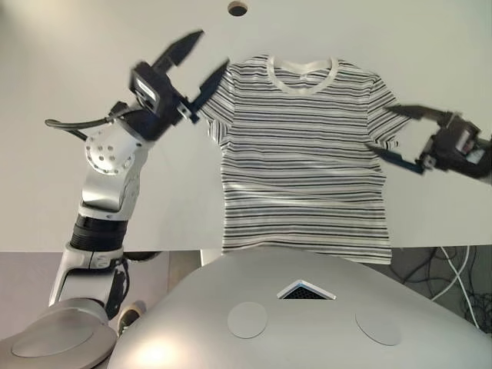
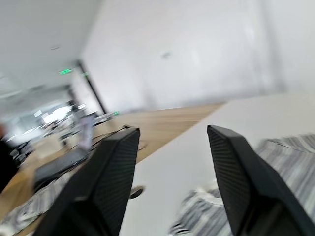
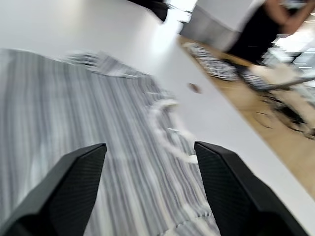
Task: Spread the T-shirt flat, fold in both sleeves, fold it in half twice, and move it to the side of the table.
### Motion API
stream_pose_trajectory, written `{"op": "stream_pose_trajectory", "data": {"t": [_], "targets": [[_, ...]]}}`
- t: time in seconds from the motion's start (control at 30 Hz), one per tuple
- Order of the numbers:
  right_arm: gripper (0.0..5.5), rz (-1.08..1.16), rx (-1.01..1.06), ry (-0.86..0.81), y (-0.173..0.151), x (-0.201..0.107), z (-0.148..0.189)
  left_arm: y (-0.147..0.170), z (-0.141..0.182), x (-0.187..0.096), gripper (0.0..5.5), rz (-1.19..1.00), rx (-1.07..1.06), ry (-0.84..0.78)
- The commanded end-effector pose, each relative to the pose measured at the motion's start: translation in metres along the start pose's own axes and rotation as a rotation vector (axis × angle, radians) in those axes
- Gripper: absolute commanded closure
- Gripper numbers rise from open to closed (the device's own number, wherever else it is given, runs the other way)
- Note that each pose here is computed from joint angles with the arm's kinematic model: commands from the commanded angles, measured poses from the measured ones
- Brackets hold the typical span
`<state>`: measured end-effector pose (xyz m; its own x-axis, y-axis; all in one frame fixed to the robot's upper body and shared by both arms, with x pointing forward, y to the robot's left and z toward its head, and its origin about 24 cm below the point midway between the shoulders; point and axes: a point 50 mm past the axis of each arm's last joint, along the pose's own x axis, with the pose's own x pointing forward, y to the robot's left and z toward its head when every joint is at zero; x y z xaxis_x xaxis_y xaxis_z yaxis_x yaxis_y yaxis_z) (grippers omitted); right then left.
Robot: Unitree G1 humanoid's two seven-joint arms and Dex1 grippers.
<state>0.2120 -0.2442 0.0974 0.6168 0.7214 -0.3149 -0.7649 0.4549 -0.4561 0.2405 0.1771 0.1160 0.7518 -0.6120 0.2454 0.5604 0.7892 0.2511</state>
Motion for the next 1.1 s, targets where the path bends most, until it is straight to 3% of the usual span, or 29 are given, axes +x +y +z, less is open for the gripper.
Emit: {"op": "stream_pose_trajectory", "data": {"t": [0.03,0.23,0.5,0.8,0.93,1.1], "targets": [[2.15,-0.128,-0.156,0.056,-0.011,0.043,-0.013,0.011,-0.014,-0.005,2.98,0.119,-0.079,0.049],[2.15,-0.113,-0.356,0.144,-0.008,0.069,-0.033,0.014,-0.04,-0.019,2.98,0.216,-0.117,0.172],[2.15,-0.043,-0.418,0.18,-0.001,0.106,-0.05,0.017,-0.056,-0.023,2.98,0.25,-0.203,0.267],[2.15,-0.085,-0.445,0.196,-0.01,0.122,-0.057,0.015,-0.069,-0.032,2.98,0.3,-0.319,0.35],[2.15,-0.142,-0.337,0.051,-0.013,0.113,-0.042,0.009,-0.076,-0.034,2.98,0.309,-0.391,0.394],[2.15,-0.517,-0.031,-0.402,-0.059,0.039,0.036,-0.006,-0.093,-0.04,2.98,0.267,-0.688,0.507]]}}
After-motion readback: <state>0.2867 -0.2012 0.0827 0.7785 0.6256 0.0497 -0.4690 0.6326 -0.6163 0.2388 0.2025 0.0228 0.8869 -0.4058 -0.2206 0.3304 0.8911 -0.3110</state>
